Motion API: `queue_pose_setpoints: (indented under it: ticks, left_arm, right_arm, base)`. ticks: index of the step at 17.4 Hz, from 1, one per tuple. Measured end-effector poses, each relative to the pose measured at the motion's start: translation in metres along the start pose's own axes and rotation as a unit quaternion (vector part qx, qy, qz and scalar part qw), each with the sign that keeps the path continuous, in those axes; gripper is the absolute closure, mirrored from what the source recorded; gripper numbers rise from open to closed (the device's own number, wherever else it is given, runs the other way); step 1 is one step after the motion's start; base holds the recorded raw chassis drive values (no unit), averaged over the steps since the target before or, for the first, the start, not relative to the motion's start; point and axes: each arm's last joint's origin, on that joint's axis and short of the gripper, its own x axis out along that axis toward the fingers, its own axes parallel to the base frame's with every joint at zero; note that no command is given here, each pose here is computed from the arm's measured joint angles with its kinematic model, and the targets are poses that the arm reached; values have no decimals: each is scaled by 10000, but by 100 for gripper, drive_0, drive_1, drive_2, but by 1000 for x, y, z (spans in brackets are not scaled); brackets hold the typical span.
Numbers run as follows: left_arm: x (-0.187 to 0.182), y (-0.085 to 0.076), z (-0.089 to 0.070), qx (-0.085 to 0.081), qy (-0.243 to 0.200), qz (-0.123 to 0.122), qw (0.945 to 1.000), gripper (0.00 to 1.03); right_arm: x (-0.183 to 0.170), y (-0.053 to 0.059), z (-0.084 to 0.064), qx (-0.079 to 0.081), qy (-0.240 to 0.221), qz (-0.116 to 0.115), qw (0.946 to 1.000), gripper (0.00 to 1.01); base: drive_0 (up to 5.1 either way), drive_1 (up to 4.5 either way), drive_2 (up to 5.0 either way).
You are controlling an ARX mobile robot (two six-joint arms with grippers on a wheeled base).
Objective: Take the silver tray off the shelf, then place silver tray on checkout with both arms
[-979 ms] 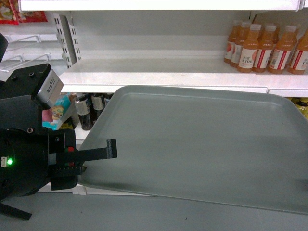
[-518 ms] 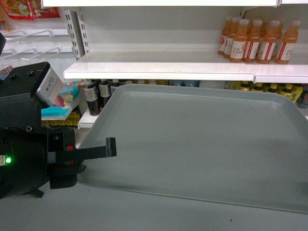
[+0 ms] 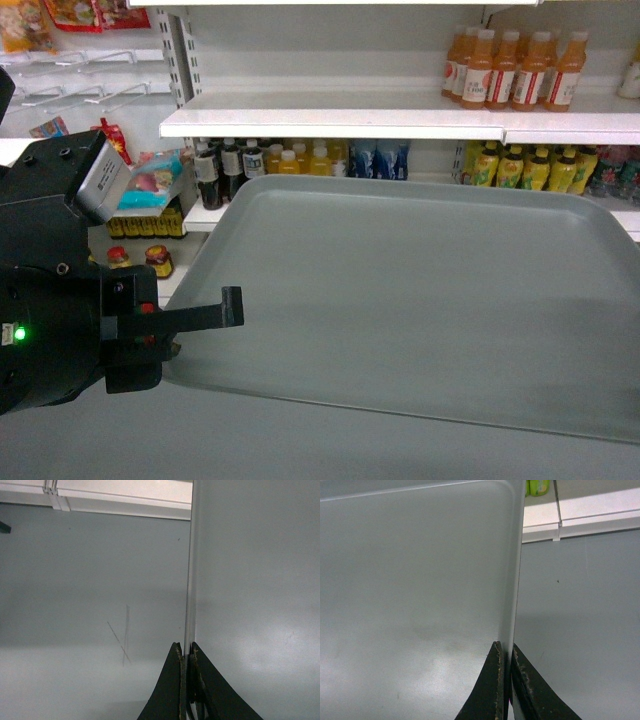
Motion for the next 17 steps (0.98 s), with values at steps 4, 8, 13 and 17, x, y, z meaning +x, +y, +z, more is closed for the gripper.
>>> queue_pose_setpoints:
  ticks: [4, 8, 13, 17]
  left_arm:
    - [0, 0, 0, 4, 16, 11, 10000, 101]
    - [0, 0, -1, 6, 26, 15, 10000, 101]
    - [0, 0, -1, 4, 18, 11, 10000, 101]
    - [0, 0, 0, 3, 5, 6, 10000, 101]
  right_arm:
    - [0, 0, 0, 1, 1, 5, 10000, 98]
    - [0, 0, 0, 2, 9, 6, 10000, 98]
    - [0, 0, 0, -1, 1, 5, 10000, 98]
    - [0, 0, 0, -1, 1, 5, 10000, 98]
  base:
    - [3, -382, 388]
    - [0, -383, 383]
    - [0, -383, 383]
    - [3, -379, 384]
